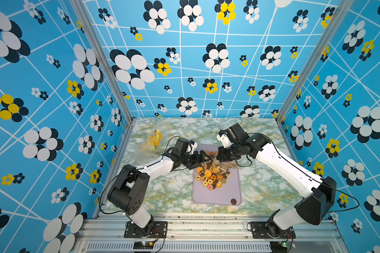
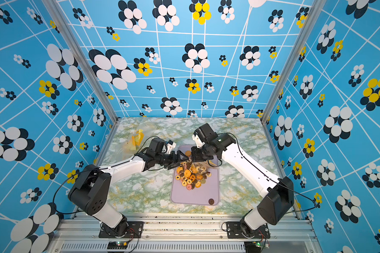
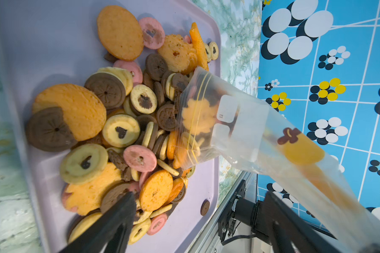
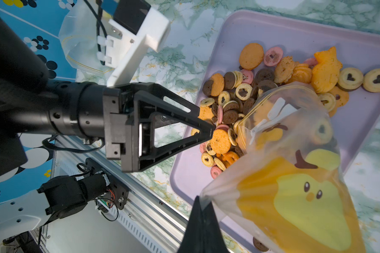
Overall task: Pour cookies out of the ziploc bag
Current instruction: 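Pour the cookies out of the ziploc bag onto the tray.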
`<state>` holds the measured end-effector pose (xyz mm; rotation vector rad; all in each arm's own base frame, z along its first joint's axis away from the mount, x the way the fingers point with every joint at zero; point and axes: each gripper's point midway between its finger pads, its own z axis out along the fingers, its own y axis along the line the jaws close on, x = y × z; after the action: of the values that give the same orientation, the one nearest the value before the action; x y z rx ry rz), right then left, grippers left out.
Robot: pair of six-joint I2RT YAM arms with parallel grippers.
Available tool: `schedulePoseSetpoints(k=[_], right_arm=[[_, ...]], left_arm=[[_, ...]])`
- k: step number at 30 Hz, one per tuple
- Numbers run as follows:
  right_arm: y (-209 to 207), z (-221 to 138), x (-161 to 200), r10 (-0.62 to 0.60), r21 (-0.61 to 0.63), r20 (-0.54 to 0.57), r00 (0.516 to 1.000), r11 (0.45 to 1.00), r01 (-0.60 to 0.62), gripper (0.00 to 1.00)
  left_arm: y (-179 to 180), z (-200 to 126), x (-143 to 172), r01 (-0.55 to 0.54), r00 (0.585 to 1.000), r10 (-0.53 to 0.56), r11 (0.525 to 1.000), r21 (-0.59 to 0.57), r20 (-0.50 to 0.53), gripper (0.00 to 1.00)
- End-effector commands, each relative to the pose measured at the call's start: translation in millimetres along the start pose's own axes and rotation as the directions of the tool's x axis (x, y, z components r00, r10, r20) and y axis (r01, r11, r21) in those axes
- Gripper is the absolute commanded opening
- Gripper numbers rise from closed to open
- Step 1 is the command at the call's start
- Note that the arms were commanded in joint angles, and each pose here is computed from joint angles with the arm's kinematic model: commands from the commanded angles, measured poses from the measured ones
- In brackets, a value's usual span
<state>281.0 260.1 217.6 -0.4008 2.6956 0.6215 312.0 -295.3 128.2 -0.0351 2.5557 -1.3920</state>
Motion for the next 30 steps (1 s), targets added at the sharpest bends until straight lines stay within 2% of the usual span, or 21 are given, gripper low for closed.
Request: schedulePoseSetpoints(k=[1, 5, 10, 14, 18, 19, 21, 23, 24, 27, 28, 30], right_arm=[[-10, -3, -2, -0.002, 0.050, 0.006, 1.000, 0.999, 0.002, 0.00], [-18, -6, -5, 0.027, 0.055, 0.022, 0.999, 0.998, -0.028, 0.00], [-22, -11, -14, 0.099, -0.003, 0.064, 0.993, 0.995, -0.099, 0.00], [-23, -13, -19, 0.142, -0.047, 0.055, 0.988, 0.989, -0.139, 0.00], [-25, -14, -19, 0.167, -0.077, 0.038, 0.985, 0.983, -0.164, 0.00], [-24, -14, -20, 0.171, -0.087, 0.036, 0.985, 0.982, -0.167, 0.00], [-25, -14, -19, 0.182, -0.100, 0.027, 0.983, 0.979, -0.178, 0.00], [-24, -14, -18, 0.184, -0.112, 0.018, 0.983, 0.977, -0.181, 0.00], [-23, -14, -17, 0.185, -0.121, 0.011, 0.983, 0.976, -0.182, 0.00], [-19, -15, -16, 0.185, -0.142, 0.003, 0.983, 0.973, -0.182, 0.00], [-18, -15, -16, 0.184, -0.150, -0.001, 0.983, 0.972, -0.182, 0.00], [-16, -16, -15, 0.186, -0.166, -0.007, 0.982, 0.969, -0.185, 0.00]], left_arm=[[-26, 1, 6, -0.087, 0.996, 0.087, 0.992, 0.086, 0.005, 0.98], [-45, 9, 14, -0.119, 0.993, 0.120, 0.985, 0.123, 0.002, 1.00], [-50, 21, 25, -0.167, 0.985, 0.170, 0.979, 0.114, -0.012, 0.96], [-53, 26, 30, -0.305, 0.952, 0.304, 0.951, 0.048, 0.025, 0.96], [-66, 24, 29, -0.513, 0.852, 0.512, 0.858, -0.020, 0.111, 1.00], [-72, 22, 27, -0.562, 0.818, 0.560, 0.827, -0.026, 0.134, 0.99], [-80, 18, 25, -0.671, 0.717, 0.668, 0.739, -0.061, 0.199, 1.00], [-83, 14, 18, -0.723, 0.647, 0.727, 0.680, -0.118, 0.230, 0.99], [-84, 15, 15, -0.739, 0.626, 0.744, 0.662, -0.125, 0.234, 0.99], [-90, 18, 12, -0.809, 0.531, 0.804, 0.575, -0.122, 0.269, 0.99], [-91, 20, 11, -0.819, 0.516, 0.811, 0.561, -0.119, 0.276, 0.99], [-91, 26, 7, -0.822, 0.513, 0.813, 0.558, -0.116, 0.276, 1.00]])
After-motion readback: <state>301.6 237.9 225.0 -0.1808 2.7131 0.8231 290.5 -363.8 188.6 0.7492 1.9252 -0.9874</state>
